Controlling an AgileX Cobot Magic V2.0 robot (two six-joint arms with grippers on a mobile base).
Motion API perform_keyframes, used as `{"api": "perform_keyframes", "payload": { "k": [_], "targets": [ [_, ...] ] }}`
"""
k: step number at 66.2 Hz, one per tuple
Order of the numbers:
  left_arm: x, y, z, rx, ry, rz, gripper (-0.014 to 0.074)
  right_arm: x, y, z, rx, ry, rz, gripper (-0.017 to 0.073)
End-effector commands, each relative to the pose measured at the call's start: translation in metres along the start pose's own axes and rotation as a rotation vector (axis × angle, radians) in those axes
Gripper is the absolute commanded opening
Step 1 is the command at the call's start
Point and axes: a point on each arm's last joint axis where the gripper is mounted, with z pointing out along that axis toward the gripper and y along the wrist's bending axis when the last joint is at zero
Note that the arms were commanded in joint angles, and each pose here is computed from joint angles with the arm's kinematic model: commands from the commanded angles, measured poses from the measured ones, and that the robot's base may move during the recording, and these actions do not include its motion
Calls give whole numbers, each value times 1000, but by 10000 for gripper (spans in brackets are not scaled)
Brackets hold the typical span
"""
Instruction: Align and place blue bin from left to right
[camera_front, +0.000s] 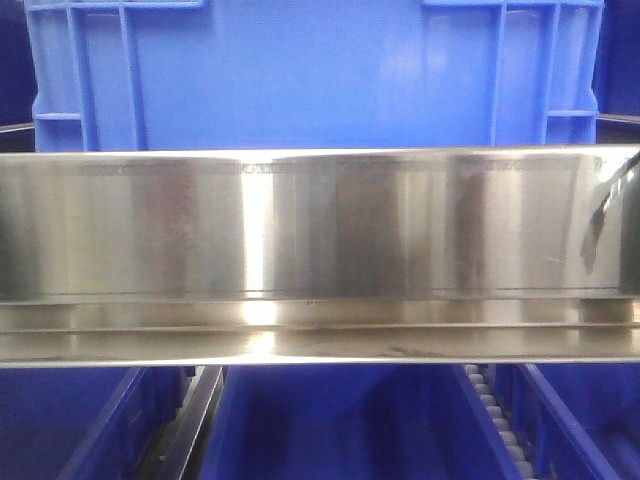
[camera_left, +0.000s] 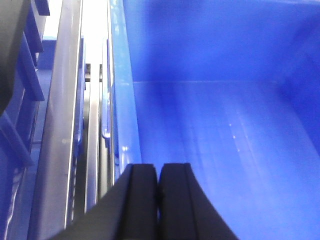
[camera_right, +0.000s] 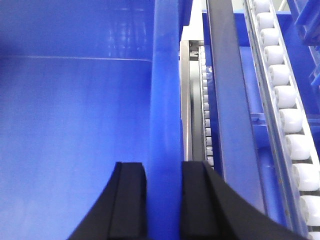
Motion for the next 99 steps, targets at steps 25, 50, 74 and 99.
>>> {"api": "perform_keyframes", "payload": {
  "k": [25,50,74,99],
  "targets": [
    [3,-32,26,-50,-98,29,340,-3,-2,-4,10,-17,-8,-67],
    [6,-15,52,-144,-17,13,340,-2,-2,-4,12,-14,-8,-67],
    [7,-11,51,-185,-8,32,339,-2,-2,-4,12,-14,-8,-67],
    [9,-7,51,-222,15,40,339,-2,-2,-4,12,-14,-8,-67]
  ]
}}
